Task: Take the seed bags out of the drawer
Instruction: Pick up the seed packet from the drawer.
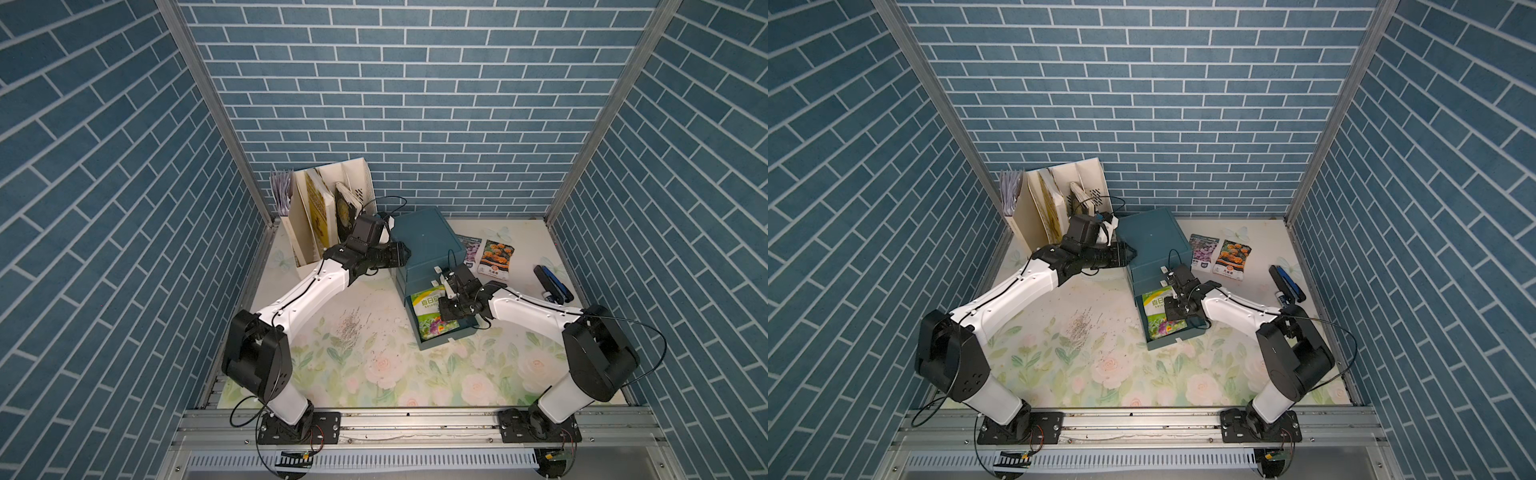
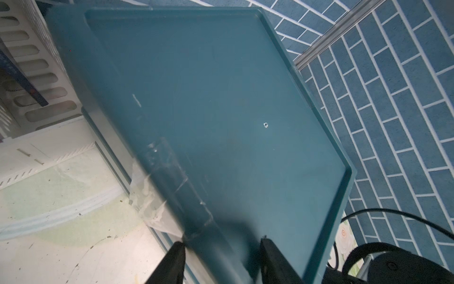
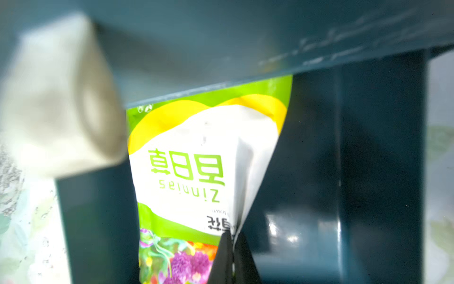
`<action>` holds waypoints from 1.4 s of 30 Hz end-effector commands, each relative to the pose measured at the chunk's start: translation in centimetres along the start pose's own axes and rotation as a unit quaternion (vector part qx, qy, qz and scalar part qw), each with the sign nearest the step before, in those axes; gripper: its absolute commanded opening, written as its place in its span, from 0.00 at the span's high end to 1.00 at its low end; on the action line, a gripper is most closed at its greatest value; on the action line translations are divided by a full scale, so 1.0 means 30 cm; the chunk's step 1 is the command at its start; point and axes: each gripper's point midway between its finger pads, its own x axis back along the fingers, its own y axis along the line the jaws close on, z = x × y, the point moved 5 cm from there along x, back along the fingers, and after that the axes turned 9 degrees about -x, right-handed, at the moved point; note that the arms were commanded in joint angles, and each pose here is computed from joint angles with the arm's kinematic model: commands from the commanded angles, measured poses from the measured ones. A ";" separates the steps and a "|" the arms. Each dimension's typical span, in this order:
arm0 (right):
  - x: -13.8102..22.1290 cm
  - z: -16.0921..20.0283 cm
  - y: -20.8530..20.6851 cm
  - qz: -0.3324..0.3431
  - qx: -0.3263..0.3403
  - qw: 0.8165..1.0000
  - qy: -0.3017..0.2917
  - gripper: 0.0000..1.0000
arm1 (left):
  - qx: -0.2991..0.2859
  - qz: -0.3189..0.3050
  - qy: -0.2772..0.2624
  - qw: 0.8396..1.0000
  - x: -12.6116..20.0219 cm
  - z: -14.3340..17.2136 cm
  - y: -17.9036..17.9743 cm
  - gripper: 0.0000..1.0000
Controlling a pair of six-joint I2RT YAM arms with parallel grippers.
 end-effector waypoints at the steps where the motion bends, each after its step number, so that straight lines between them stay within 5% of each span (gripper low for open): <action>1: 0.057 -0.041 0.021 -0.010 -0.006 1.000 -0.023 1.00 | 0.007 -0.047 0.103 0.994 -0.055 0.160 0.081 0.48; 19: 0.134 -0.044 0.031 -0.030 -0.022 0.999 -0.031 1.00 | 0.007 -0.047 0.102 0.994 -0.050 0.158 0.081 0.48; 42: 0.301 0.126 -0.047 -0.036 -0.044 0.998 0.004 1.00 | 0.011 -0.055 0.098 0.994 -0.049 0.158 0.088 0.48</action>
